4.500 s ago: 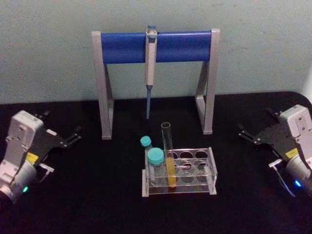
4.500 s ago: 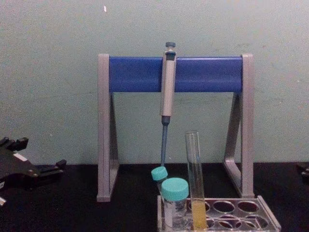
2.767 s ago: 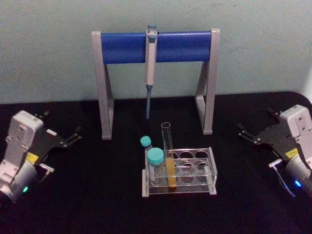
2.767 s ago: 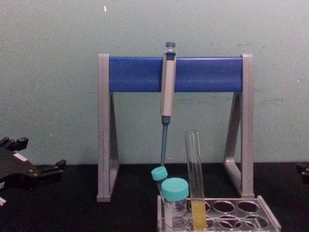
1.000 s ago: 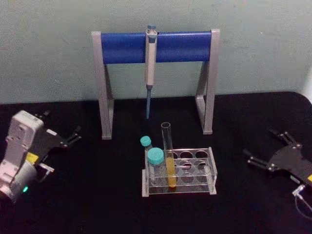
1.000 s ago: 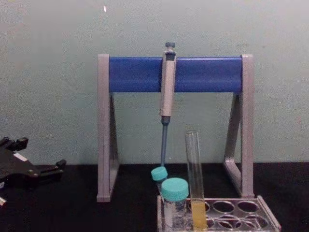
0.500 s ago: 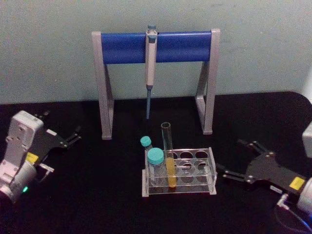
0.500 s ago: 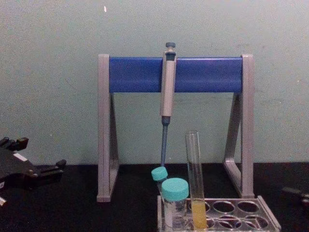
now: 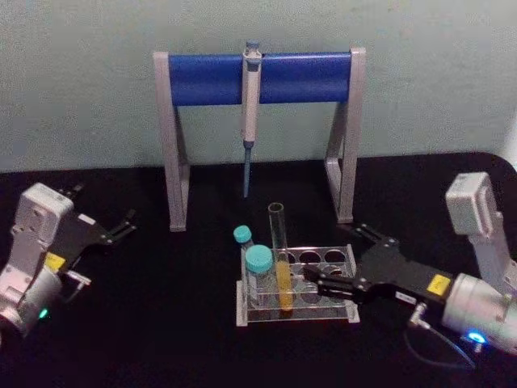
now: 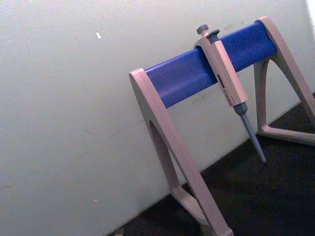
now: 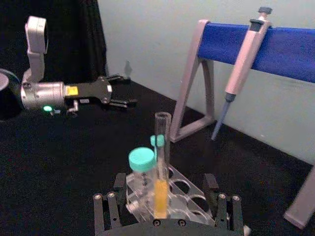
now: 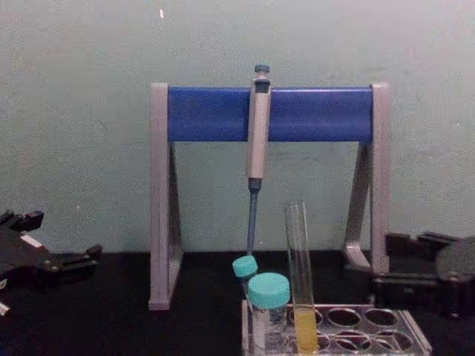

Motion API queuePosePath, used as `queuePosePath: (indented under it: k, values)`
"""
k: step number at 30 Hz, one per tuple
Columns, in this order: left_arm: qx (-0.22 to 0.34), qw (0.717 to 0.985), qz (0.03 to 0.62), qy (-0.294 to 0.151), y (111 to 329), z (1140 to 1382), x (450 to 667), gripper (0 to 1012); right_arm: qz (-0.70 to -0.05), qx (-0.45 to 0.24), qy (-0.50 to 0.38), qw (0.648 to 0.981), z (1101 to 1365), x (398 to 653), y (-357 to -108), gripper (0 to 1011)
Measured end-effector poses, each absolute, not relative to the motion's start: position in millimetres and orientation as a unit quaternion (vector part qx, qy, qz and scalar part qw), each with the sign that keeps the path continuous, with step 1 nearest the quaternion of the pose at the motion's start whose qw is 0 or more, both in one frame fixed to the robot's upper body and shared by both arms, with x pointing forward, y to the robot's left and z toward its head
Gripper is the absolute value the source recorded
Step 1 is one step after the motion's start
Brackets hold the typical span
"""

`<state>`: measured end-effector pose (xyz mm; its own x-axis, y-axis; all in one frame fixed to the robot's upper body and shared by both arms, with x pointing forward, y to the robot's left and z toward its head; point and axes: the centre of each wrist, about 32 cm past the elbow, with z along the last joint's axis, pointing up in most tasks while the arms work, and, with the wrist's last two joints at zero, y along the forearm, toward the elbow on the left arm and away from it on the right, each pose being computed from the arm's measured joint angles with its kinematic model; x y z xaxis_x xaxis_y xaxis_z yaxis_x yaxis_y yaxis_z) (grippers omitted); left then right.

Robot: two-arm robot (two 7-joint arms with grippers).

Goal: Pick up the test tube from the test tube rack, shake it, then place it back into the test tube rack.

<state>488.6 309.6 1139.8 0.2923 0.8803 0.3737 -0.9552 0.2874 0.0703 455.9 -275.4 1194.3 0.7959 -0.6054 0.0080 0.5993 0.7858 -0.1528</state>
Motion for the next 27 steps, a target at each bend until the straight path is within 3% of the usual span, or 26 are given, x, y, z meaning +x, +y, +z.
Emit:
queuePosePath:
  k: [27]
  values:
    - [0.141, 0.791, 0.580, -0.132, 310, 1140, 489, 1001, -0.310, -0.087, 0.033, 0.946, 1190, 490, -233, 1000]
